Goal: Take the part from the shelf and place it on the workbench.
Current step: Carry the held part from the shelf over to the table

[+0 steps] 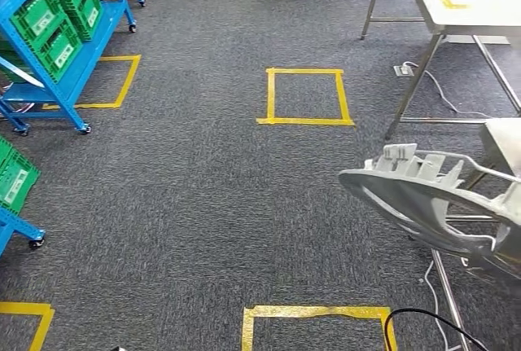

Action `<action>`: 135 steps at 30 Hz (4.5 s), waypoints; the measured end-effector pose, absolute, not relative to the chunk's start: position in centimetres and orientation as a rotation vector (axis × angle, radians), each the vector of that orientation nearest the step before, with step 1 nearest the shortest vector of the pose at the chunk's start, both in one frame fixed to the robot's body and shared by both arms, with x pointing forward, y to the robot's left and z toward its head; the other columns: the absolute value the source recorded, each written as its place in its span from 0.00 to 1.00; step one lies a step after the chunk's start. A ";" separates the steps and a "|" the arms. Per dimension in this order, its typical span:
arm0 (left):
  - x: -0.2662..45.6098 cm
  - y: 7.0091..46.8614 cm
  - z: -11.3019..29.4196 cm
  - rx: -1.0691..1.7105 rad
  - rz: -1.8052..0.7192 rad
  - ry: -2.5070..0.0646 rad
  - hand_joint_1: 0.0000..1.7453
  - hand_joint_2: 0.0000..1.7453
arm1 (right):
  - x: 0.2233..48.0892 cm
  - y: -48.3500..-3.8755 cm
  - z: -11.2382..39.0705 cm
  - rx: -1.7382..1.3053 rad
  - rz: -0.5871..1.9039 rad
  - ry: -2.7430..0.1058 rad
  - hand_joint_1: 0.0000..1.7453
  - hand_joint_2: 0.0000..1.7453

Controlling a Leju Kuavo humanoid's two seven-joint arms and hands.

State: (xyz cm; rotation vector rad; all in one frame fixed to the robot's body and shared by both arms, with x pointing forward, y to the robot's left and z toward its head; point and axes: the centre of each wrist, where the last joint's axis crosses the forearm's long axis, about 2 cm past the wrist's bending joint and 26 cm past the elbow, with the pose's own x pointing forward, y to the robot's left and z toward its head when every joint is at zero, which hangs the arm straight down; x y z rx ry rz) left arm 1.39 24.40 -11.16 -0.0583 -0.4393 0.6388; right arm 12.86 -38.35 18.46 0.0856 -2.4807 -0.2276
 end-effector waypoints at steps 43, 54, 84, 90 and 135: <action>1.0 26.6 -11.3 -0.049 0.571 -0.424 0.00 1.00 | 13.0 -37.2 18.8 -0.002 -0.232 -2.463 1.00 1.00; 1.0 26.9 -11.3 -0.020 0.540 -0.389 0.00 1.00 | 12.9 -37.4 19.5 -0.019 -0.238 -2.504 1.00 1.00; 0.8 27.2 -11.4 -0.047 0.433 -0.364 0.00 1.00 | 13.1 -38.2 20.2 -0.007 -0.238 -2.509 1.00 1.00; 0.8 27.2 -11.3 -0.105 0.563 -0.433 0.00 1.00 | 13.5 -38.2 19.8 -0.009 -0.256 -2.483 1.00 1.00; 1.1 26.2 -11.3 0.015 0.583 -0.316 0.00 1.00 | 12.5 -38.4 18.5 -0.217 -0.318 -2.299 1.00 1.00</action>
